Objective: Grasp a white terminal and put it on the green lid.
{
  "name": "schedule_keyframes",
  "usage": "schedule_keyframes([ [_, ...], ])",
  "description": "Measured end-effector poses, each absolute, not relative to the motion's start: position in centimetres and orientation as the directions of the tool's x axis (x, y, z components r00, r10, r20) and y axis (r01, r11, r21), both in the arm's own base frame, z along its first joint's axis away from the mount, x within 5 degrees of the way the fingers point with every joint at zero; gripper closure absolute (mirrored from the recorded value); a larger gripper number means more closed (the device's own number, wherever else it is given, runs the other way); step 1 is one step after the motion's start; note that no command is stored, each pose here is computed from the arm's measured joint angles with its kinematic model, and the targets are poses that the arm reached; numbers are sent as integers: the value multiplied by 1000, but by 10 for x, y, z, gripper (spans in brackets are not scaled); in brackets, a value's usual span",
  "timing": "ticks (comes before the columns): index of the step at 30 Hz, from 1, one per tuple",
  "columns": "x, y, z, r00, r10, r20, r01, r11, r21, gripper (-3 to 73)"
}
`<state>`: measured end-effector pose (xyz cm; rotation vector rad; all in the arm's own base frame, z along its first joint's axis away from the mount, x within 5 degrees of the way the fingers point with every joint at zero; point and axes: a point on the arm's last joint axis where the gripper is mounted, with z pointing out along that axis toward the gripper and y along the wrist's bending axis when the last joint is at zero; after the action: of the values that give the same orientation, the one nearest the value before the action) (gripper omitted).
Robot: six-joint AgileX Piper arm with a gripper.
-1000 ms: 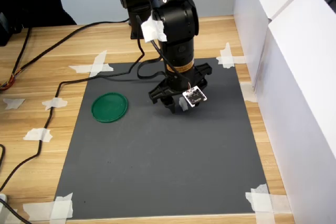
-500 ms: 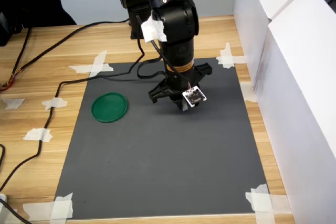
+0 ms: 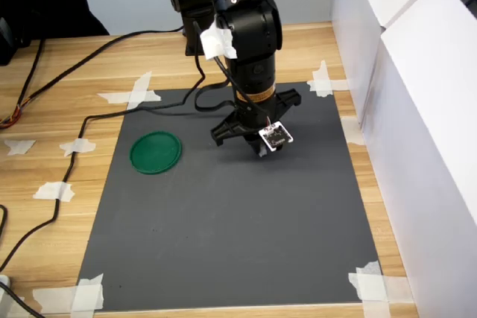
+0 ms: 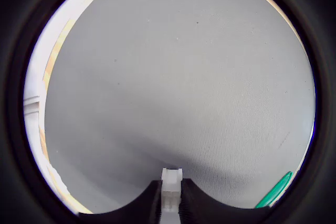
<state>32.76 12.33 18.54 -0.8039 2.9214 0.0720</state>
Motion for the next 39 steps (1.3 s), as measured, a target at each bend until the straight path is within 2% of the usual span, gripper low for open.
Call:
schedule_keyframes([
  [5, 326, 104, 206, -874, -465, -141, -472, 882, 14, 608],
  [10, 326, 62, 228, -907, -389, -162, -394, 919, 0, 608],
  [15, 321, 16, 238, -935, -312, -166, -315, 949, -14, 608],
  [23, 305, -42, 229, -965, -232, -121, -228, 973, -47, 608],
  [28, 303, -68, 228, -969, -194, -152, -185, 980, -73, 608],
  [30, 305, -74, 226, -968, -192, -162, -181, 980, -84, 608],
  [39, 312, -76, 211, -968, -197, -154, -188, 980, -72, 608],
])
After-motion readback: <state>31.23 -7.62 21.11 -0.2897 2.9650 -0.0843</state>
